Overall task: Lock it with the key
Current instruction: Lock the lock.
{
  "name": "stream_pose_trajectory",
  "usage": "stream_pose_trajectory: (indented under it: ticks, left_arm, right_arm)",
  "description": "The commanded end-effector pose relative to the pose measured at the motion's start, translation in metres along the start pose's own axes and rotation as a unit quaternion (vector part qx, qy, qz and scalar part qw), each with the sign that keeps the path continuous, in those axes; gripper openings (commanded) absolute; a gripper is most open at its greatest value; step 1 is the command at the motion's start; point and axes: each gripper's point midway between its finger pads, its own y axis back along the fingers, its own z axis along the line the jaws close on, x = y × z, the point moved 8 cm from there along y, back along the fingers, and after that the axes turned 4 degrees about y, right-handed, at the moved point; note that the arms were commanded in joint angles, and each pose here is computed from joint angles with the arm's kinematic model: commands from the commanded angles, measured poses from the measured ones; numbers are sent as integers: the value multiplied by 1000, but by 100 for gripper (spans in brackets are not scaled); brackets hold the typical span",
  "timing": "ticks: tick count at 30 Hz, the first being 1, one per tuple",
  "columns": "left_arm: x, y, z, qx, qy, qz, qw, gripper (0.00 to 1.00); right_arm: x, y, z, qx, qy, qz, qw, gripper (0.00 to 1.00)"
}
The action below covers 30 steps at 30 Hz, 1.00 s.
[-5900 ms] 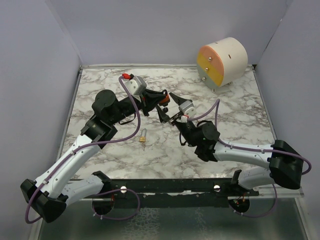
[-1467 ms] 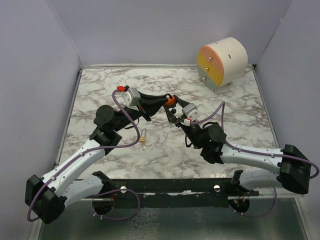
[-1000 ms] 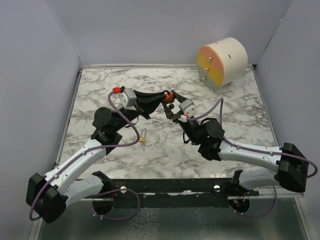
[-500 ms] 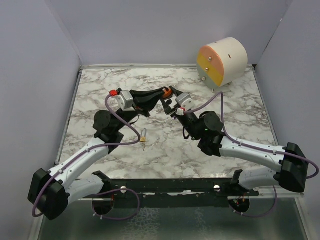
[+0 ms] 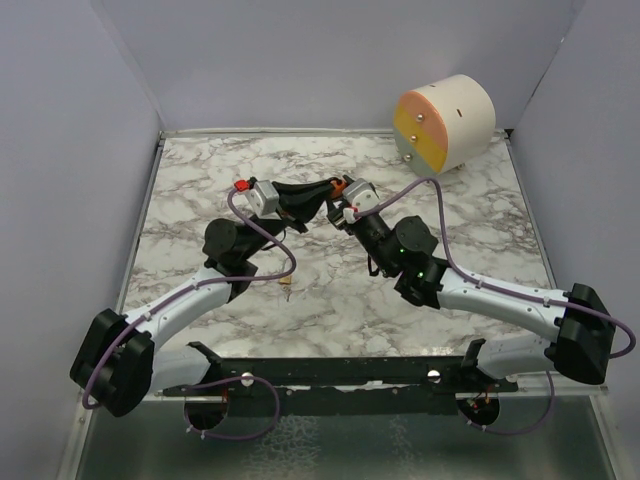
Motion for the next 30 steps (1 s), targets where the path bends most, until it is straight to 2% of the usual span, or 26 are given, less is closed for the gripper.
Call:
stream_pose_trajectory:
  ticks: [1,7,12,14,24,30]
  left_arm:
    - [164,97,-26,-17,224,393,892,0]
    - [144,85,-21,-22,206,361,909,0]
    - [170,99,-12,-48,243,401,882,0]
    - [172,98,-12,-45,252,402,879,0]
    - [111,53,-9,-14,221,316,923,0]
    - [68,35,-13,1,192,269,944,13]
  right_arm:
    - [-203,40,-82,78,-148,-450,877,1]
    - [-199,44,-82,80,-151,-451,876,1]
    - [-211,49,-87,65,-151,-465,870,1]
    - [-211,51,-88,65,-149,-464,870,1]
    - [-168,49,-65,44,-148,-398,904,1]
    - [-129,50,-47,35,-161,-338,927,1]
